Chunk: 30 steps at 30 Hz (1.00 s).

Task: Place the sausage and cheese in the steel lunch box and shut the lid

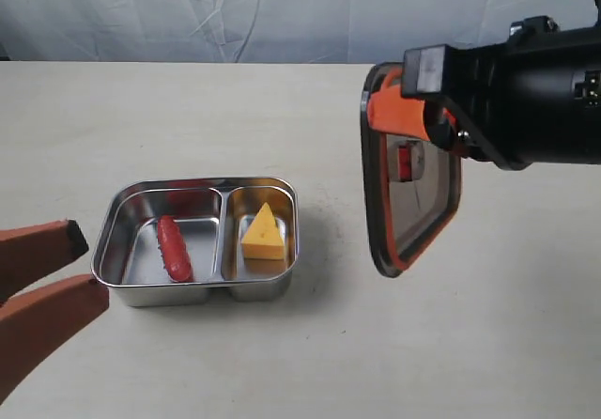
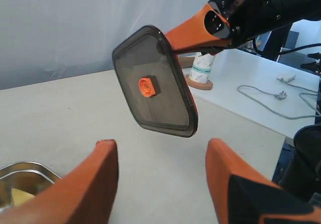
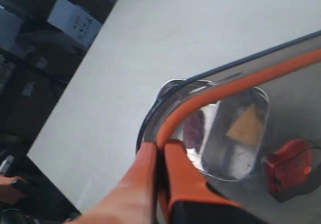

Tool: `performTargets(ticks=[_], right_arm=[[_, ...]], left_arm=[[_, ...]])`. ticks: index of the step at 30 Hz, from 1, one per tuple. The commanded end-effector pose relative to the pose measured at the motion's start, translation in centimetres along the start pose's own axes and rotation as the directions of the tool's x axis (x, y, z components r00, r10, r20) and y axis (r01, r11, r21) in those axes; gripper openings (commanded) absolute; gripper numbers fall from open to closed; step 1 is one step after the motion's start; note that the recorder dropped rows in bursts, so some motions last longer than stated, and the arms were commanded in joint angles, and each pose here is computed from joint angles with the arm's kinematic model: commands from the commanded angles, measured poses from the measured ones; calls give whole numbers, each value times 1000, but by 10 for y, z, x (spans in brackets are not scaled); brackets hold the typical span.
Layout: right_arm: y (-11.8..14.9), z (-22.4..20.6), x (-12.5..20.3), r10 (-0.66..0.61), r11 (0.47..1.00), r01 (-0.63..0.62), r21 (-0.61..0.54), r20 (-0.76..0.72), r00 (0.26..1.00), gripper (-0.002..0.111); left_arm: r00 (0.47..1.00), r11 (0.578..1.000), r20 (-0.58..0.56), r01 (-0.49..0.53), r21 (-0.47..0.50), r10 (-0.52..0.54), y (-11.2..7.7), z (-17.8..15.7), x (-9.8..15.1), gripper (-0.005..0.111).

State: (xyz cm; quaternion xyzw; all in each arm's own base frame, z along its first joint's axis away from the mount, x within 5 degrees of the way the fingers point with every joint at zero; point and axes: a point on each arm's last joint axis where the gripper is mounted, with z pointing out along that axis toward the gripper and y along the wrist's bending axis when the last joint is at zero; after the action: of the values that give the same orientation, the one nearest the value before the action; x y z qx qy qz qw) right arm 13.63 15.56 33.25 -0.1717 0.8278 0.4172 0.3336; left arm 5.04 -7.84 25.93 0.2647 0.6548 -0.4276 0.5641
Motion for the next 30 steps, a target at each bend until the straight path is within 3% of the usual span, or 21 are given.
performTargets(ticks=[1, 5, 11, 14, 19, 30], right_arm=[[9, -4, -7, -3, 996, 10, -91, 74, 997, 0], [17, -1, -7, -22, 993, 34, -116, 102, 995, -1], [29, 13, 1, -50, 989, 64, -130, 105, 993, -1], [31, 23, 5, -55, 990, 65, -127, 81, 995, -1], [33, 39, 9, -37, 993, 45, -111, 71, 997, -1], [76, 75, 6, -98, 977, 106, -185, 51, 994, -1]], left_arm=[[999, 1000, 32, 9, 18, -9, 3, 4, -12, 51], [999, 998, 27, 40, 52, -41, 5, 9, -18, 51], [997, 999, -73, 20, 47, -17, 11, 14, -17, 47], [995, 1000, -96, -8, 1, 8, 17, 16, -20, 46], [998, 1000, -55, 25, 2, -25, 19, 18, -27, 46], [997, 1000, -83, 7, 24, -5, 25, 23, -25, 47]])
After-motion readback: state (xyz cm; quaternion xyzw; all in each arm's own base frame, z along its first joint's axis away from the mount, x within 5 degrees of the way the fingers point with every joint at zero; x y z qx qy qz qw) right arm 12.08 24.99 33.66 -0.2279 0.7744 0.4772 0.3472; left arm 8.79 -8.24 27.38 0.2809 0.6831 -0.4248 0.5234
